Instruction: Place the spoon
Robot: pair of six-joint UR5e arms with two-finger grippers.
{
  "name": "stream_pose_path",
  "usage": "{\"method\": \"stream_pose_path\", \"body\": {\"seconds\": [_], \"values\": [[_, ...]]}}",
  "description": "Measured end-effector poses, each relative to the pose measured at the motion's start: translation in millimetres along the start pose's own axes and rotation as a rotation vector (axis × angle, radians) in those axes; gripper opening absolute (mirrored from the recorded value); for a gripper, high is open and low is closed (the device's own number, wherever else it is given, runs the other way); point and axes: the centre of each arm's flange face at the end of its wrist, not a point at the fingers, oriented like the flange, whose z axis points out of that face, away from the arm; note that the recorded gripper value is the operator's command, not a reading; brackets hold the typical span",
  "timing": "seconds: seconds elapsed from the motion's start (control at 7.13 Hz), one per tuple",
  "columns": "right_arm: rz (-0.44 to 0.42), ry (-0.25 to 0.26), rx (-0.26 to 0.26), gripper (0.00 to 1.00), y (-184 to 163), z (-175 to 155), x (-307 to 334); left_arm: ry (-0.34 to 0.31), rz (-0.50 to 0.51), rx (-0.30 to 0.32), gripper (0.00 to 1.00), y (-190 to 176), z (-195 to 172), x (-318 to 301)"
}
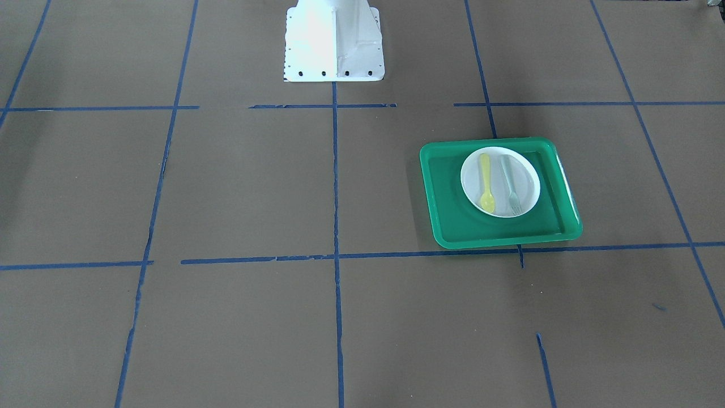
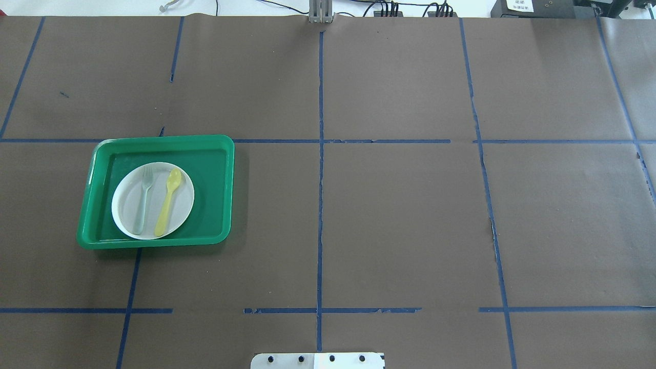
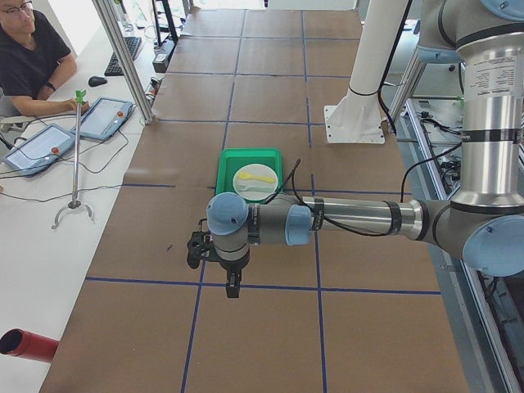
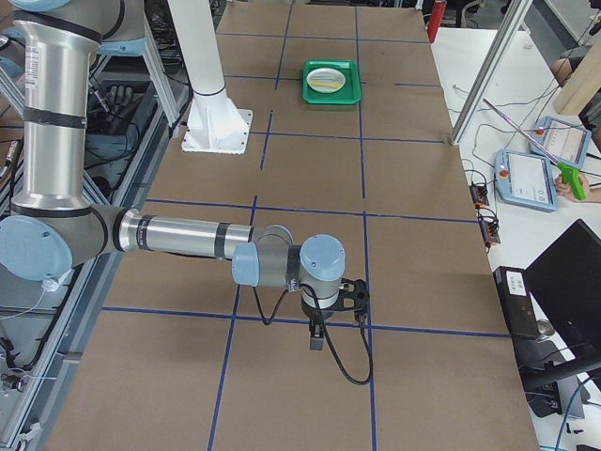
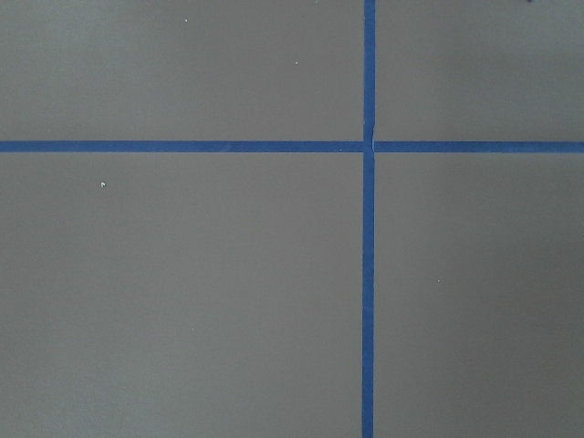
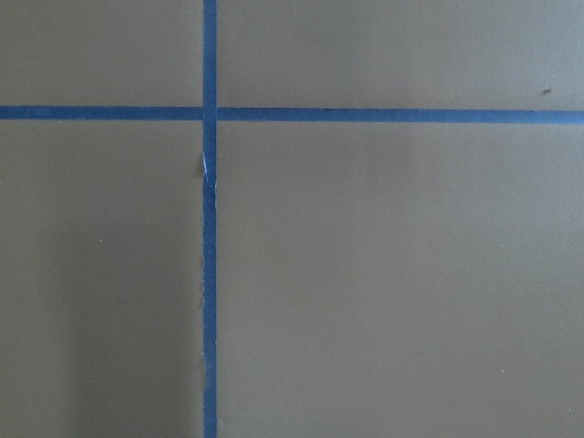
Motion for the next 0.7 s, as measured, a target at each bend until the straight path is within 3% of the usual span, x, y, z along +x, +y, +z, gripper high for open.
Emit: {"method": "stream_pose_path", "body": {"seconds": [0.7], "values": [[0.0, 0.0, 0.0, 1.0, 0.0, 0.0, 0.0, -0.002, 0.027, 0.028, 1.0, -10.7, -9.2, 11.3]]}}
